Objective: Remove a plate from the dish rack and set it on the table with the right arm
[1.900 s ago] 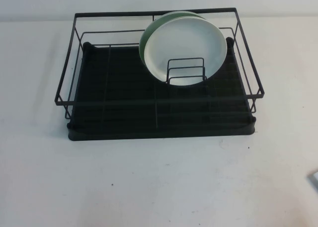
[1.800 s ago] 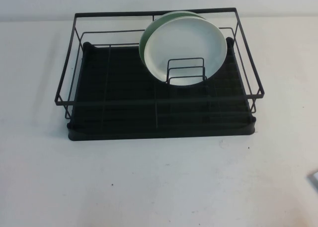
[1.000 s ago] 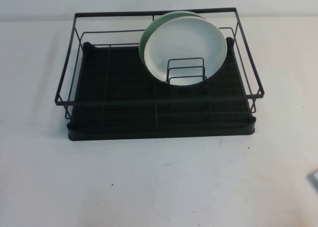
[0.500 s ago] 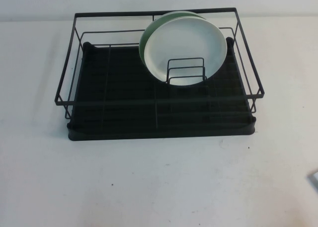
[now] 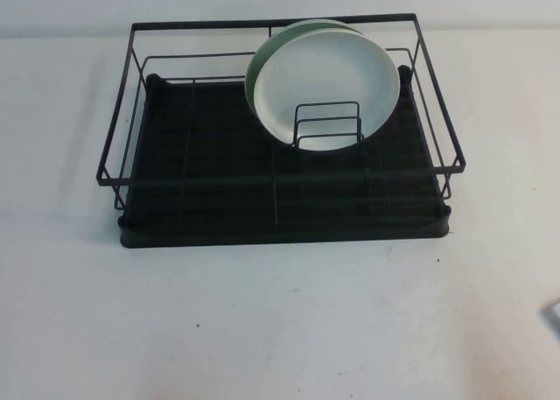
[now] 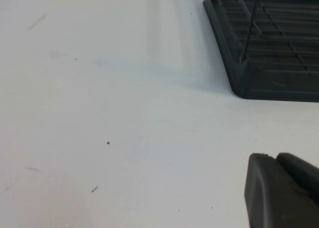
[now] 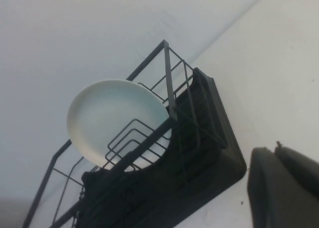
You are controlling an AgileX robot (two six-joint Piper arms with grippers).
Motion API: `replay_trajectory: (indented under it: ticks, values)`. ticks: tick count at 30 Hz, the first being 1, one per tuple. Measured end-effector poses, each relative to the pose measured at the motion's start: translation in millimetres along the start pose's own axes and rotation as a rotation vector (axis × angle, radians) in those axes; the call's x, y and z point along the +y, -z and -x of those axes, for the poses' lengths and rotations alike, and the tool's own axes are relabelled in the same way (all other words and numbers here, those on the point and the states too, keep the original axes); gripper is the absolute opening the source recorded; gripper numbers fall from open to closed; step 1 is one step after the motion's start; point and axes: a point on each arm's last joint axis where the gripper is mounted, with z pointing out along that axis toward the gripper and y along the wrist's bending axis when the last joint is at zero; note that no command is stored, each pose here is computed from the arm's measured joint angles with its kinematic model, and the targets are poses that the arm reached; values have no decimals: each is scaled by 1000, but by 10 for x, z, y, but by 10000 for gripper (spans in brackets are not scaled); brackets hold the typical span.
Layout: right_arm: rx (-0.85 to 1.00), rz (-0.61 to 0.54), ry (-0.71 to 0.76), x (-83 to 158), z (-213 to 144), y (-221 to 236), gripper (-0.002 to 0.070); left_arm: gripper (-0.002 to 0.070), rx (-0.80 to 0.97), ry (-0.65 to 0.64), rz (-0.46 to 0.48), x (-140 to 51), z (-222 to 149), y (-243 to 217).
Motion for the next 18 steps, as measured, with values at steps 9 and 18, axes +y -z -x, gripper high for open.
replay_trajectory:
  ticks: [9, 18]
  values:
    - [21, 16, -31, 15, -19, 0, -18, -4, 0, 0, 0, 0, 0, 0]
    - [188, -36, 231, 399, 316, -217, -18, -4, 0, 0, 0, 0, 0, 0]
